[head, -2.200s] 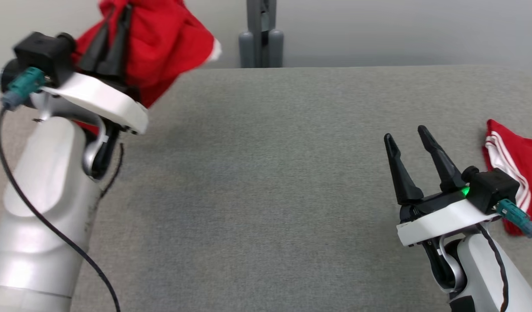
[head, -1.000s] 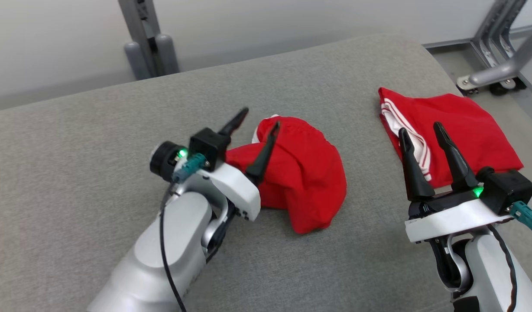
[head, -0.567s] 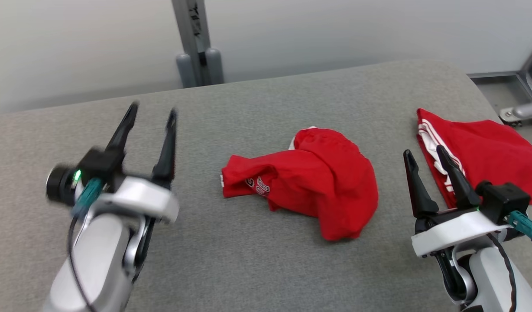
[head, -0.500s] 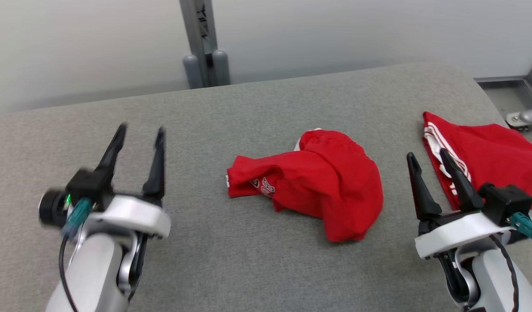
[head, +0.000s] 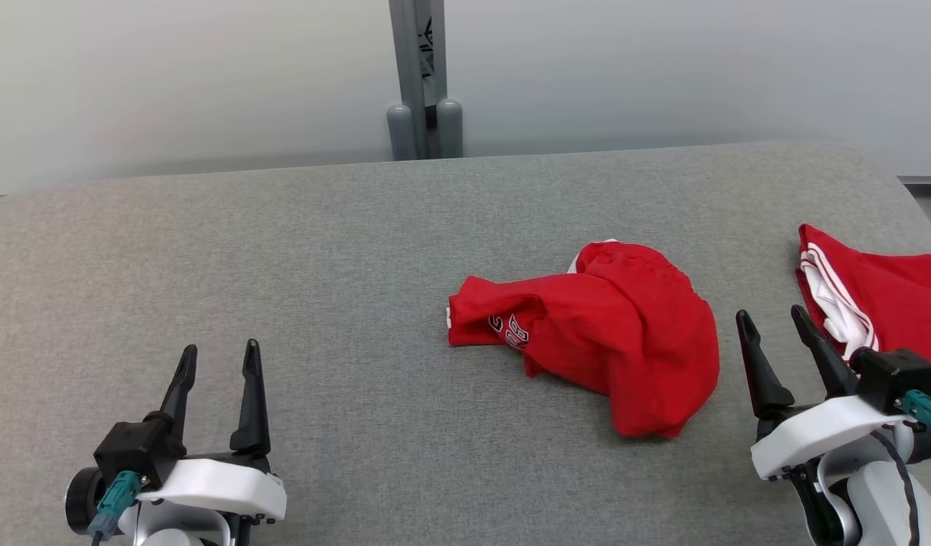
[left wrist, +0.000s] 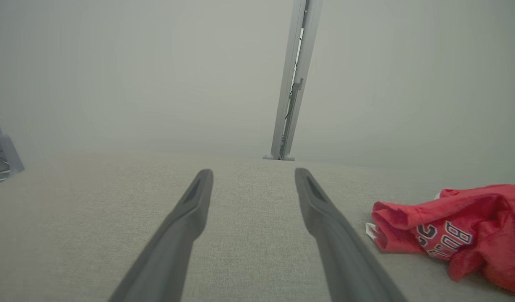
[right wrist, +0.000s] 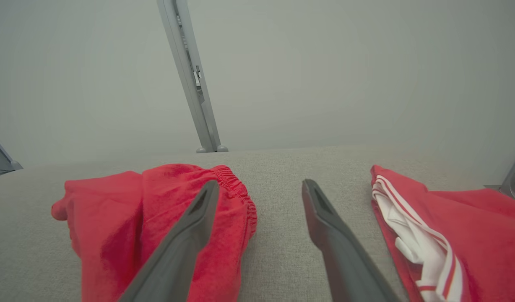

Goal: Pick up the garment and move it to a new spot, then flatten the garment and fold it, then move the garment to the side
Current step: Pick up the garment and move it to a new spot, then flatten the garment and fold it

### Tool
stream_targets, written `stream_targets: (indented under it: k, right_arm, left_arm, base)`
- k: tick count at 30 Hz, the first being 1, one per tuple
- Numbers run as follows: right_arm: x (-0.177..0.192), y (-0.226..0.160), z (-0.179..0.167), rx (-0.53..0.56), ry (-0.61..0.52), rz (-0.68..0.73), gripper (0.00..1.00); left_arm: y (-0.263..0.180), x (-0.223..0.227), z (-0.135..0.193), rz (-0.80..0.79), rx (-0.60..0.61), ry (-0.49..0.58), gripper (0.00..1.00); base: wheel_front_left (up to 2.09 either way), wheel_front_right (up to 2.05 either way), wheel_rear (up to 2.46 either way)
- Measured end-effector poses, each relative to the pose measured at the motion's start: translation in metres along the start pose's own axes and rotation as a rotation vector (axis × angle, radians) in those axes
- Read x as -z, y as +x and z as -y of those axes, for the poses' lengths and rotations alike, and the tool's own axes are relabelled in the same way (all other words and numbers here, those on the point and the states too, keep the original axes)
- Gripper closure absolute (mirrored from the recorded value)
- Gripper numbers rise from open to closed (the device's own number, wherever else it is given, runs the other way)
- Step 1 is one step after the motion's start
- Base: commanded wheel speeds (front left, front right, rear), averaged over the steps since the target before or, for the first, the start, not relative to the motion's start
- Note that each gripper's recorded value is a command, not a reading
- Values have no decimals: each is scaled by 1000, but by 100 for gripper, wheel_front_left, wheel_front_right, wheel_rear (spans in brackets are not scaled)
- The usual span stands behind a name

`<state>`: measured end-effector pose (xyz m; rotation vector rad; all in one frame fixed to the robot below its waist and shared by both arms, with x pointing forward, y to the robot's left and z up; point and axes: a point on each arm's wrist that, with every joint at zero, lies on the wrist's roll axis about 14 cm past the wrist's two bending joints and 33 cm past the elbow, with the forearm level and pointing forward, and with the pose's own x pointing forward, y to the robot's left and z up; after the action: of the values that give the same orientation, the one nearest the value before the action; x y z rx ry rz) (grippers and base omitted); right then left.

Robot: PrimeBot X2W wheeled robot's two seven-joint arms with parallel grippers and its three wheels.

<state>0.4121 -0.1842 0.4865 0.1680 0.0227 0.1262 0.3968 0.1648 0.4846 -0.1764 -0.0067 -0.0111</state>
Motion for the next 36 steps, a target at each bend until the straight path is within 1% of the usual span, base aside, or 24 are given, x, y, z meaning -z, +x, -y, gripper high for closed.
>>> stream_targets:
  k: [4, 7, 9, 13, 15, 16, 17, 18, 19, 20, 22, 25, 28, 30, 33, 36]
  right_arm:
    - [11, 4, -4, -13, 14, -41, 0]
    - [25, 9, -1, -15, 15, -94, 0]
    - [31, 15, 1, -9, 40, -116, 0]
    - [47, 27, -9, -25, 92, -177, 0]
    - [56, 32, -15, -31, 138, -214, 0]
    - [59, 35, -17, -31, 167, -224, 9]
    - [62, 37, -19, -31, 188, -238, 52]
    - [64, 39, -20, -35, 192, -248, 52]
    - [66, 40, -18, -34, 191, -255, 96]
    - [65, 43, -16, -27, 201, -253, 100]
    - [62, 47, -13, -16, 215, -242, 100]
    - [53, 54, -5, -9, 191, -219, 100]
    - [36, 63, 0, 3, 203, -167, 100]
    - [23, 69, 3, -6, 174, -136, 100]
    - [2, 76, 18, 13, 123, -85, 100]
    - [-33, 87, 35, 44, 73, 1, 100]
  left_arm:
    - [-2, -2, -3, 8, -7, 1, 0]
    - [-1, 0, -3, 3, 3, 10, 0]
    - [1, 0, -3, 3, 5, 9, 0]
    - [2, 8, -6, -21, -7, -10, 0]
    - [2, 12, -8, -34, -12, -9, 0]
    - [2, 13, -9, -36, -17, -11, 0]
    - [3, 13, -11, -37, -25, -21, 0]
    - [2, 14, -14, -39, -34, -28, 0]
    - [1, 15, -16, -43, -41, -30, 0]
    - [1, 16, -18, -45, -47, -32, 0]
    - [0, 16, -20, -47, -55, -39, 0]
    - [-1, 15, -21, -44, -60, -40, 0]
    - [-2, 14, -20, -39, -62, -50, 0]
    - [-3, 12, -21, -35, -67, -53, 0]
    - [-5, 9, -23, -28, -73, -58, 0]
    - [-8, 7, -25, -20, -85, -66, 0]
  base:
    - [0, 0, 0]
    - [0, 0, 0]
    - [0, 0, 0]
    - [0, 0, 0]
    - [0, 0, 0]
    - [0, 0, 0]
    - [0, 0, 0]
    - [0, 0, 0]
    - [0, 0, 0]
    - [0, 0, 0]
    - [0, 0, 0]
    - [0, 0, 0]
    - [0, 0, 0]
    - [0, 0, 0]
    - [0, 0, 0]
    - [0, 0, 0]
